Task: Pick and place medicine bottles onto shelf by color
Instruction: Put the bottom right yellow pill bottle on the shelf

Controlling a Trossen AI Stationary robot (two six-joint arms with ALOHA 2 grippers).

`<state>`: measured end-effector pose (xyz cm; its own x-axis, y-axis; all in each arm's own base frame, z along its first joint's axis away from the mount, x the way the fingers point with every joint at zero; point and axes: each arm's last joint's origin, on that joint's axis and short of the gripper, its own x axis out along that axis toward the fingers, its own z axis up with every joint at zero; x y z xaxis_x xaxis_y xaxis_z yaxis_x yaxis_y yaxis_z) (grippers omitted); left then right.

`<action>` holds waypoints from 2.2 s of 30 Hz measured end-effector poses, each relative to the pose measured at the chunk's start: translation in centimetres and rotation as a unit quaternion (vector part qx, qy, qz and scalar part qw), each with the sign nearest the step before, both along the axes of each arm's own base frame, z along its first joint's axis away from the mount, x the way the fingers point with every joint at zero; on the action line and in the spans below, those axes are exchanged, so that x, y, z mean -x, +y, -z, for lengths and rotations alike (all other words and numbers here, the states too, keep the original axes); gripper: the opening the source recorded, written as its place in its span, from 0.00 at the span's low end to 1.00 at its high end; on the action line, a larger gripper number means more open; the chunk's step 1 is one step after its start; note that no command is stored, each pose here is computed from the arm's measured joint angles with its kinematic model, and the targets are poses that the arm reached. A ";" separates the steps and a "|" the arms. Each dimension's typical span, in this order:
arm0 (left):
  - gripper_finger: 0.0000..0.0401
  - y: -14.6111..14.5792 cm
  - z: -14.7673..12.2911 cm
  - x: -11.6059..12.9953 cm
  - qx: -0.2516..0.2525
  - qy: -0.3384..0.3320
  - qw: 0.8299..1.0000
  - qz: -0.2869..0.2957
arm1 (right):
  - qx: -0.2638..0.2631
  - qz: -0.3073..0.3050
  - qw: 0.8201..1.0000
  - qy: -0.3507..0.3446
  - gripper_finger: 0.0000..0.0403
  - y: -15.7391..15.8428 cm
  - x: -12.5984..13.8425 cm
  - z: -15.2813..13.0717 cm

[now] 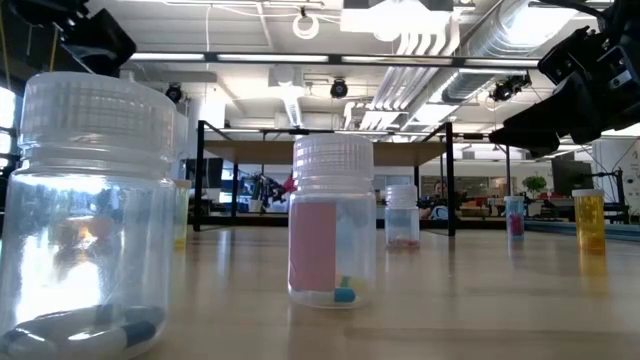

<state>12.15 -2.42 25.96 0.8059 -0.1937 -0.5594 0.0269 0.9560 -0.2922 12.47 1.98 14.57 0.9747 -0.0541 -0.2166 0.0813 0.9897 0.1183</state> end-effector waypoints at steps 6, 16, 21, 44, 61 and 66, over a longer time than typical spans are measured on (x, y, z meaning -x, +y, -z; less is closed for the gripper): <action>0.54 -0.2 1.1 0.9 -0.001 0.071 0.997 -0.024 | 0.000 0.000 1.000 0.000 0.46 0.0 0.0 0.0; 0.54 -0.5 2.2 1.3 -0.023 0.144 0.987 -0.071 | 0.000 0.000 1.000 0.000 0.46 0.0 0.0 0.0; 0.54 -0.9 2.9 0.5 -0.033 0.177 0.980 -0.086 | 0.000 0.000 1.000 0.000 0.46 0.0 0.0 0.0; 0.54 -2.0 6.7 -2.8 -0.080 0.310 0.938 -0.133 | 0.001 0.000 1.000 0.003 0.46 0.0 0.0 0.1; 0.51 -2.2 8.1 -3.7 -0.105 0.342 0.920 -0.158 | 0.001 0.000 1.000 0.003 0.46 0.0 0.0 0.1; 0.45 -2.2 8.3 -3.8 -0.108 0.348 0.918 -0.158 | 0.001 0.000 1.000 0.004 0.46 0.0 0.0 0.1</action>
